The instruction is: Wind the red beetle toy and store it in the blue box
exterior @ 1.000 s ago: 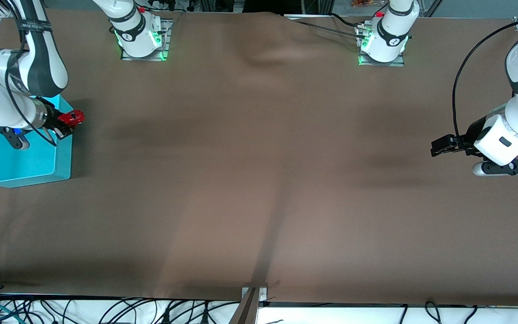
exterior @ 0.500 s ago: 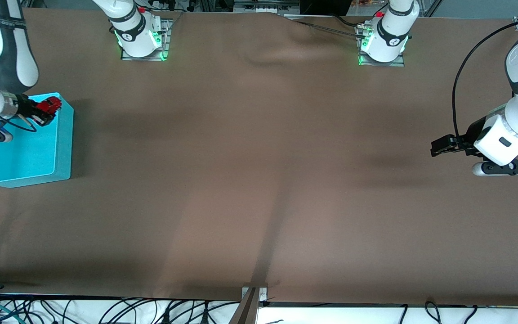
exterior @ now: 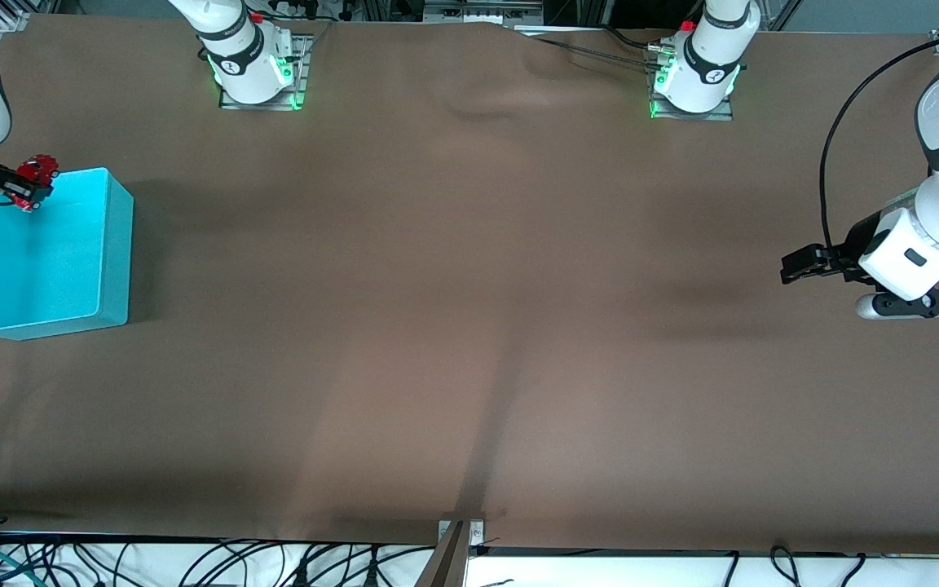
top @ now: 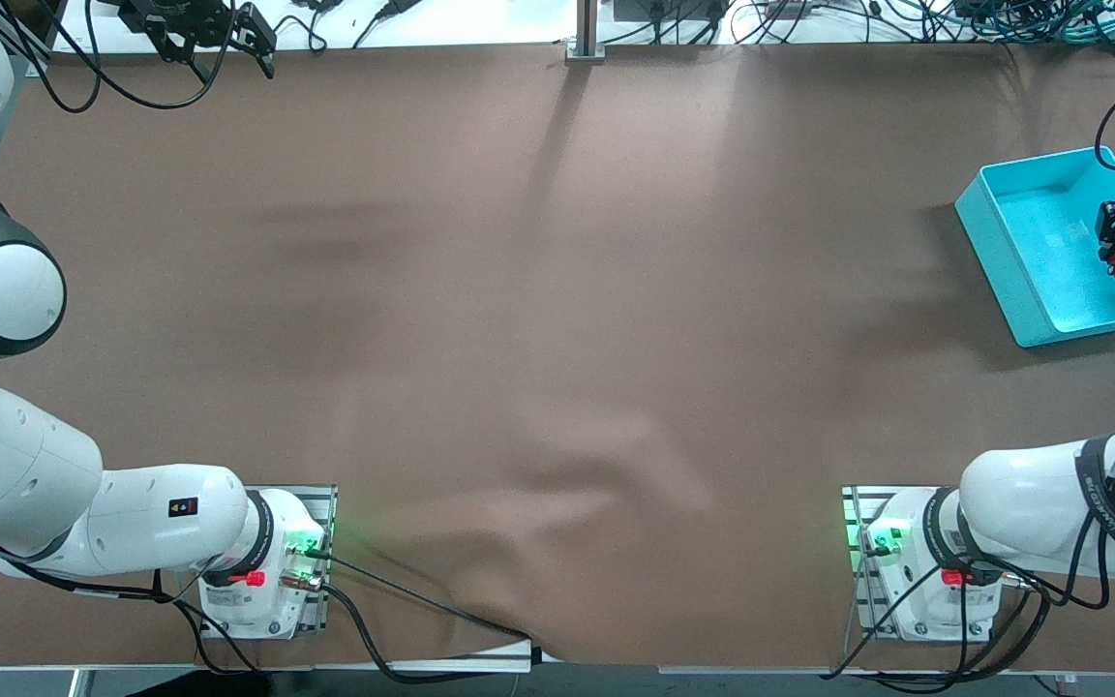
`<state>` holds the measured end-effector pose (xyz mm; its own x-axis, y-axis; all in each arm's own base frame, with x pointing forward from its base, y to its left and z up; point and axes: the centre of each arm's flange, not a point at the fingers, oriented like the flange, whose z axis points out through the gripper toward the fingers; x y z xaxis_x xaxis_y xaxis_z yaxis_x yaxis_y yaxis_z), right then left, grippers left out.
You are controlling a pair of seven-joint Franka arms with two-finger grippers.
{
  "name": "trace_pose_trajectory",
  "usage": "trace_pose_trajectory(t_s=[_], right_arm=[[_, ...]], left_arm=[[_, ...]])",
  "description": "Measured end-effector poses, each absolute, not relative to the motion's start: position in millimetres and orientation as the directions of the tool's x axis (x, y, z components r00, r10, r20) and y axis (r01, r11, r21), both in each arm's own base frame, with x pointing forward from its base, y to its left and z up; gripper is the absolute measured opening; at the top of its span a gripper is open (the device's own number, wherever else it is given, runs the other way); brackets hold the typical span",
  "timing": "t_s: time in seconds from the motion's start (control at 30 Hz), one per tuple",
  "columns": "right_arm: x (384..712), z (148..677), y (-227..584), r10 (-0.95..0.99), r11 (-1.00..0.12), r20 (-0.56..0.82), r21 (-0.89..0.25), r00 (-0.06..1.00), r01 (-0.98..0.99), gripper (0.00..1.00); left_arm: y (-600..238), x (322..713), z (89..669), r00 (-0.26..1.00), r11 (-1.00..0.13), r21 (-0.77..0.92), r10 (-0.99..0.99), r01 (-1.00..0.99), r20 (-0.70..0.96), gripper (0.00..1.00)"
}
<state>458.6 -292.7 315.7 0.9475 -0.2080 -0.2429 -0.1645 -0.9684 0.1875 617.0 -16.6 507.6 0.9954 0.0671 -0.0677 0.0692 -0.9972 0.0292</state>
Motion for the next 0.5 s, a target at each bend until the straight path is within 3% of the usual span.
trace_pose_trajectory(t_s=[0.5], right_arm=[[480, 288, -290, -0.072, -0.983, -0.221, 0.182, 0.973, -0.032, 0.50]], left_arm=[[-17, 617, 508, 0.995, -0.997, 0.029, 0.067, 0.069, -0.067, 1.00]])
